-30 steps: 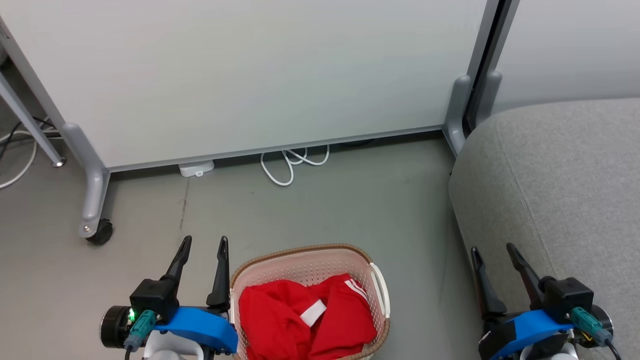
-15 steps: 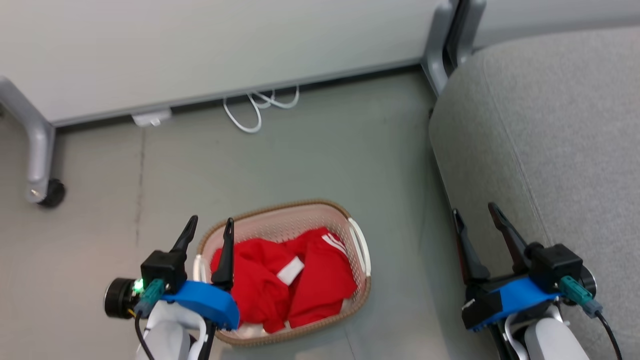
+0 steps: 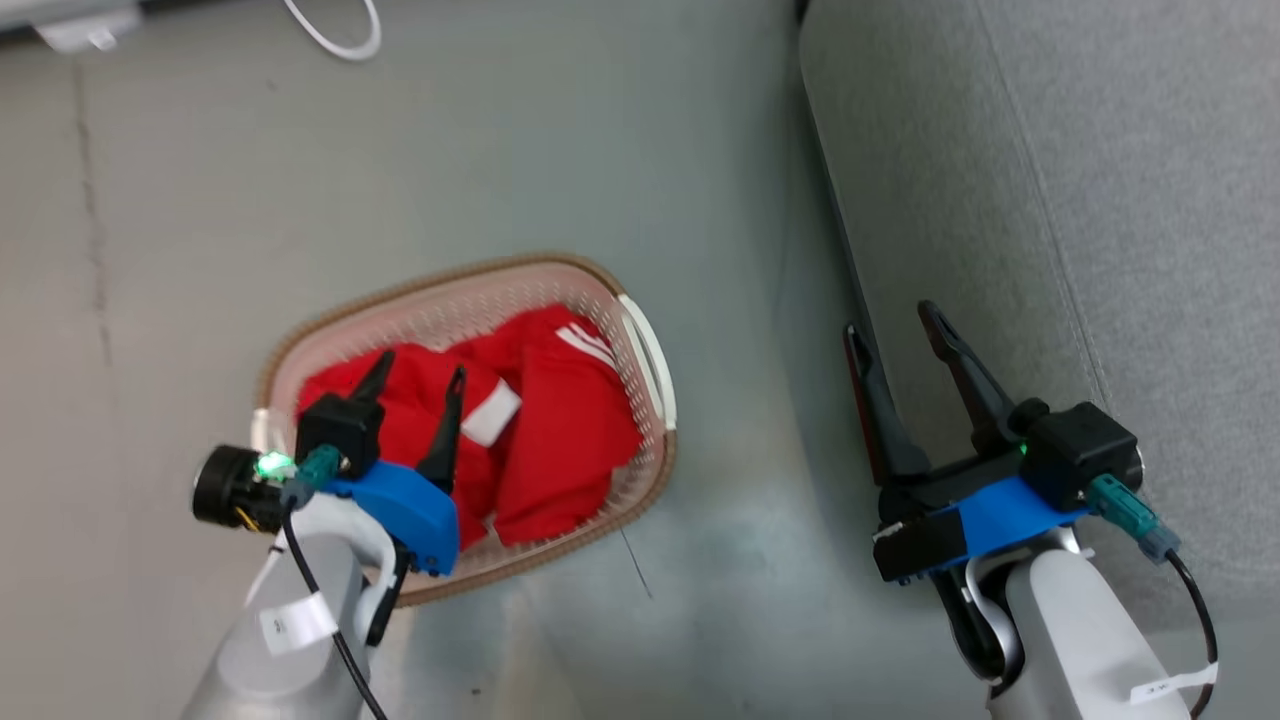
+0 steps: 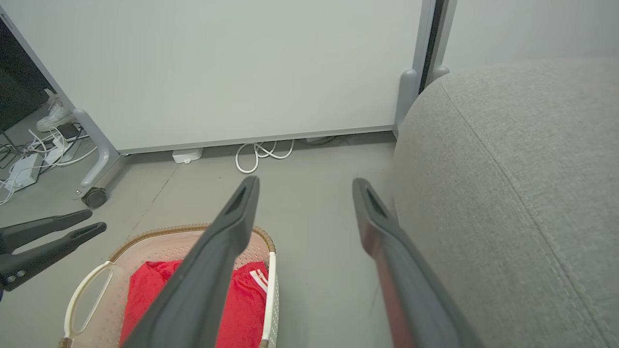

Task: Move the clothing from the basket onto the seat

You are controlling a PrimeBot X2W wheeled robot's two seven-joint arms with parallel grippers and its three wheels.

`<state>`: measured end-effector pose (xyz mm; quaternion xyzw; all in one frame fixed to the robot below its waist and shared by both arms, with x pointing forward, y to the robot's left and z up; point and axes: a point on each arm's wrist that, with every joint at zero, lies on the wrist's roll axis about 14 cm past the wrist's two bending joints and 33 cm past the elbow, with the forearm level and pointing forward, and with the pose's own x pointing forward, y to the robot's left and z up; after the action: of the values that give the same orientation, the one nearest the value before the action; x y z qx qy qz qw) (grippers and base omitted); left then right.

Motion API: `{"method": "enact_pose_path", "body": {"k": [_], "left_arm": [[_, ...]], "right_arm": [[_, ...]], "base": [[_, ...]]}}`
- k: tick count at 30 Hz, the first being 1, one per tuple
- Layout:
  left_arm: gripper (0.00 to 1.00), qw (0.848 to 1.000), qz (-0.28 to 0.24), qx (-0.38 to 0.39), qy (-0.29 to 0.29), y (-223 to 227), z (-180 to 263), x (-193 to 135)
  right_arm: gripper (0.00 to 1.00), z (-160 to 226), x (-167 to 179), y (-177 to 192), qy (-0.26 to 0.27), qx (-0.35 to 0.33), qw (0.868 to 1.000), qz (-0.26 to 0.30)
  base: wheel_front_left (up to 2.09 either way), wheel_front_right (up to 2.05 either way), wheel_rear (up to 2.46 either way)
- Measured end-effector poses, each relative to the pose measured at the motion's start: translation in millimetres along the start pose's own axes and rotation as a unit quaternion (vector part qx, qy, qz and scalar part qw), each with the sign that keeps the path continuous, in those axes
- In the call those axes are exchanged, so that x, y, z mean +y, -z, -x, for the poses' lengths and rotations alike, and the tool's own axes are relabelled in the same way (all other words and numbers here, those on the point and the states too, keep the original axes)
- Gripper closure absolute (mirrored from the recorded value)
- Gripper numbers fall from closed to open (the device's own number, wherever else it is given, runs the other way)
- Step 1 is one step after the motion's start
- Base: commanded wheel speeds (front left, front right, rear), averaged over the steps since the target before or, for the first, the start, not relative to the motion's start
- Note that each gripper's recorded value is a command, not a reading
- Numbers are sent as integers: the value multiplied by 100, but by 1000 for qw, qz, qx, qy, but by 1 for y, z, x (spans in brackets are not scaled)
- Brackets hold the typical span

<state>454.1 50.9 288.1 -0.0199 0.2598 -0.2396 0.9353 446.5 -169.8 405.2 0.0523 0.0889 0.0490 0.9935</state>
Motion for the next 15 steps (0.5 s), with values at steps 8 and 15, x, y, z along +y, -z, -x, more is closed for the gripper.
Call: {"method": "enact_pose_path", "body": {"k": [8, 15], "left_arm": [[0, 993, -56, 87, 62, 59, -43, 0], [0, 977, -97, 158, 107, 112, -63, 1]], "right_arm": [[0, -17, -11, 37, 7, 41, 999, -9], [0, -23, -21, 62, 17, 67, 998, -15]], "base": [[0, 0, 0], [0, 0, 0]]}}
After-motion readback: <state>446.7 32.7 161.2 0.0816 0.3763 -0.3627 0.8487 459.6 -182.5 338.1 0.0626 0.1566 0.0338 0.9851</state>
